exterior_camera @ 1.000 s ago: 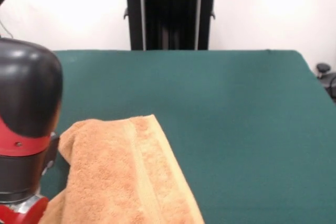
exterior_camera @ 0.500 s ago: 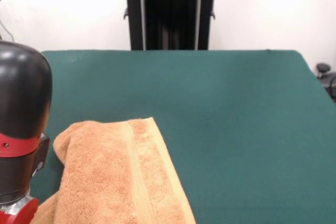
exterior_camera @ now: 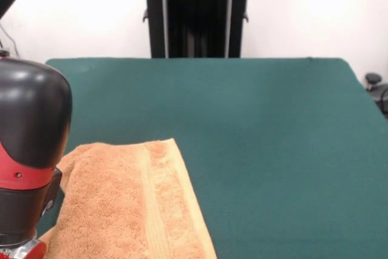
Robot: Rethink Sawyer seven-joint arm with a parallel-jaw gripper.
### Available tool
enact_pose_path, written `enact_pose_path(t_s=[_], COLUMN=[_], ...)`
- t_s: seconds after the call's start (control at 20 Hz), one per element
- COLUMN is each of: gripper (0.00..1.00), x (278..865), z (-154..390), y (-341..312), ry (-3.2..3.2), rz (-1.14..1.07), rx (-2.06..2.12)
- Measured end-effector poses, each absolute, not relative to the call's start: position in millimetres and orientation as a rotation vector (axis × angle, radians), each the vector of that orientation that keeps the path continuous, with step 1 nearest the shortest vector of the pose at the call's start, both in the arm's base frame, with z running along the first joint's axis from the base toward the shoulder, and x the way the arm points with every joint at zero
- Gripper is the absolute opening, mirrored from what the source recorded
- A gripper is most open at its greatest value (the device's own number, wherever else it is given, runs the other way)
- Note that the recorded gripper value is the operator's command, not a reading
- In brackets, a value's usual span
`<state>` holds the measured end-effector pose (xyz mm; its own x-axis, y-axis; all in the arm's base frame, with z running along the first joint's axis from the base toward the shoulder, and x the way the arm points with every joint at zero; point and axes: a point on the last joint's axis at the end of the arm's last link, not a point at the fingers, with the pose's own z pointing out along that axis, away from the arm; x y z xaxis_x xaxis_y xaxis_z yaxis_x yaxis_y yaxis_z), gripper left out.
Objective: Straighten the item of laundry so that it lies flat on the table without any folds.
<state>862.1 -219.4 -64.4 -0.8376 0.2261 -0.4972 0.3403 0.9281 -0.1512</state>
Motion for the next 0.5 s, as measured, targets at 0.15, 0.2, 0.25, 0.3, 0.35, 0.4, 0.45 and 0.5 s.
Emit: enact_pose_path(t_s=[0.15, 0.2, 0.25, 0.3, 0.35, 0.4, 0.45, 0.5], gripper=[0.0, 0.0, 0.0, 0.0, 0.0, 0.0, 0.0, 0.0], x=[861.1, 860.9, 860.6, 860.2, 859.5, 858.9, 857.9, 856.6], z=[-64.3, -64.3, -64.1, -64.0, -63.7, -63.7, -63.6, -63.1], y=[-215.4, -214.9, -213.6, -212.1, -210.1, -208.6, -206.1, -203.4], ry=[2.607, 2.608, 2.61, 2.613, 2.616, 2.619, 2.624, 2.631], rz=[-0.356, -0.361, -0.373, -0.386, -0.402, -0.411, -0.421, -0.432], rx=[0.372, 0.367, 0.354, 0.342, 0.326, 0.315, 0.303, 0.29])
